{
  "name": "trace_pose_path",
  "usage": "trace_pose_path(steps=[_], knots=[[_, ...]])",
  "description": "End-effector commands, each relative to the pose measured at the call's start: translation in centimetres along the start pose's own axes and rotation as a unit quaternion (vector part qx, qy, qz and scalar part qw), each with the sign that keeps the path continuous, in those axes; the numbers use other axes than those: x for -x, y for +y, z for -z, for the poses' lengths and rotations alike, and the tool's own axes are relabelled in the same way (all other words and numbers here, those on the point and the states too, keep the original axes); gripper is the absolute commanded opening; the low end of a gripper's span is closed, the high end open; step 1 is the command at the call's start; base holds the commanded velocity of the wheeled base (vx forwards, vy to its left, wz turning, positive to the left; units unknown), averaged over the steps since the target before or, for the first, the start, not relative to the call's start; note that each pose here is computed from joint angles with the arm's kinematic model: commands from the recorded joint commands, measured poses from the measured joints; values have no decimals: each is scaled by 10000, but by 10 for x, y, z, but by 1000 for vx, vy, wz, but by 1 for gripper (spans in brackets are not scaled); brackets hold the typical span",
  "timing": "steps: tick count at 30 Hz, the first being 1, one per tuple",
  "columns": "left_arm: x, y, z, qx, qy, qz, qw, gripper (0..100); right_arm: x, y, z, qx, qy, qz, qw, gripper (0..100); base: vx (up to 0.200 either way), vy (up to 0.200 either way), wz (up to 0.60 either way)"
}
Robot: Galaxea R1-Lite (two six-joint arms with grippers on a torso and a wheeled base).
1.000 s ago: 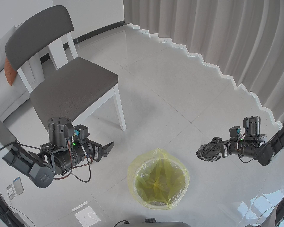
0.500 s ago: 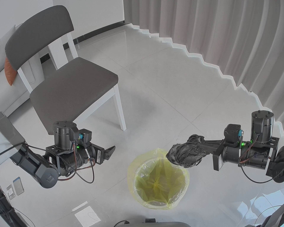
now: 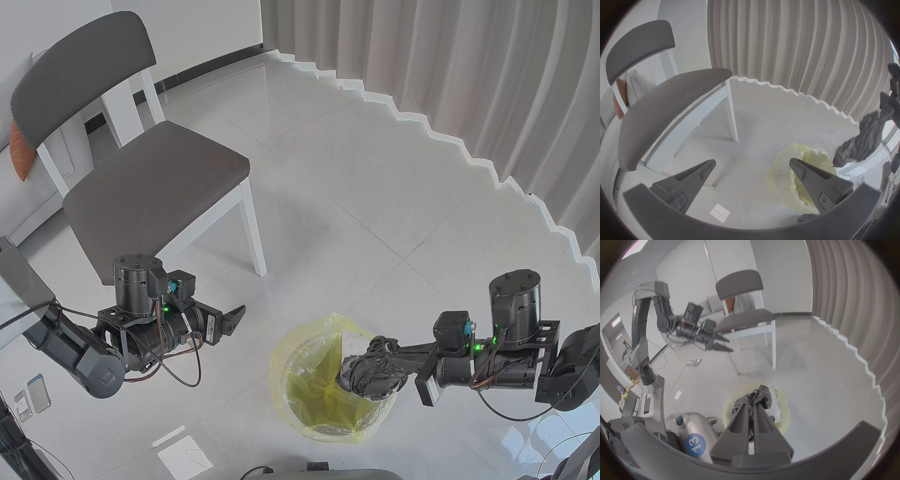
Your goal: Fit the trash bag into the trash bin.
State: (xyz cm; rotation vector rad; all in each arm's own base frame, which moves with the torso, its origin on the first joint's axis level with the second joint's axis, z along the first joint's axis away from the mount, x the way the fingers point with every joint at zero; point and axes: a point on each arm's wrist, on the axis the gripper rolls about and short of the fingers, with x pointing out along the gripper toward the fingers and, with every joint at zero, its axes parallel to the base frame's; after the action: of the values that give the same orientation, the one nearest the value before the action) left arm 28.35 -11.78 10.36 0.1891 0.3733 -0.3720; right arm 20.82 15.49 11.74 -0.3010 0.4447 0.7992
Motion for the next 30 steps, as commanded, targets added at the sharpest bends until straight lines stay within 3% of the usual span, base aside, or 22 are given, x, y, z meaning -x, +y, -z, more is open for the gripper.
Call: trace_pose_path(steps=[1, 6, 19, 22, 30], knots=[[5, -4, -7, -38, -171, 58, 9998, 100, -26, 2, 25, -87, 564, -130, 9983, 0, 0, 0, 0], [6, -6, -6, -45, -167, 95, 9998, 100, -39, 5, 34, -68, 614, -183, 9979, 0, 0, 0, 0], [12, -14, -2, -86, -182, 215, 9996, 100, -42, 11, 76, 76, 1408, -355, 9894, 0, 0, 0, 0], [12, -14, -2, -86, -174, 216, 9996, 100, -34, 11, 77, 251, 1331, -340, 9902, 0, 0, 0, 0], [8, -19, 3, -78, -82, 297, 9995, 100, -46, 1, 54, 239, 839, -159, 9961, 0, 0, 0, 0]])
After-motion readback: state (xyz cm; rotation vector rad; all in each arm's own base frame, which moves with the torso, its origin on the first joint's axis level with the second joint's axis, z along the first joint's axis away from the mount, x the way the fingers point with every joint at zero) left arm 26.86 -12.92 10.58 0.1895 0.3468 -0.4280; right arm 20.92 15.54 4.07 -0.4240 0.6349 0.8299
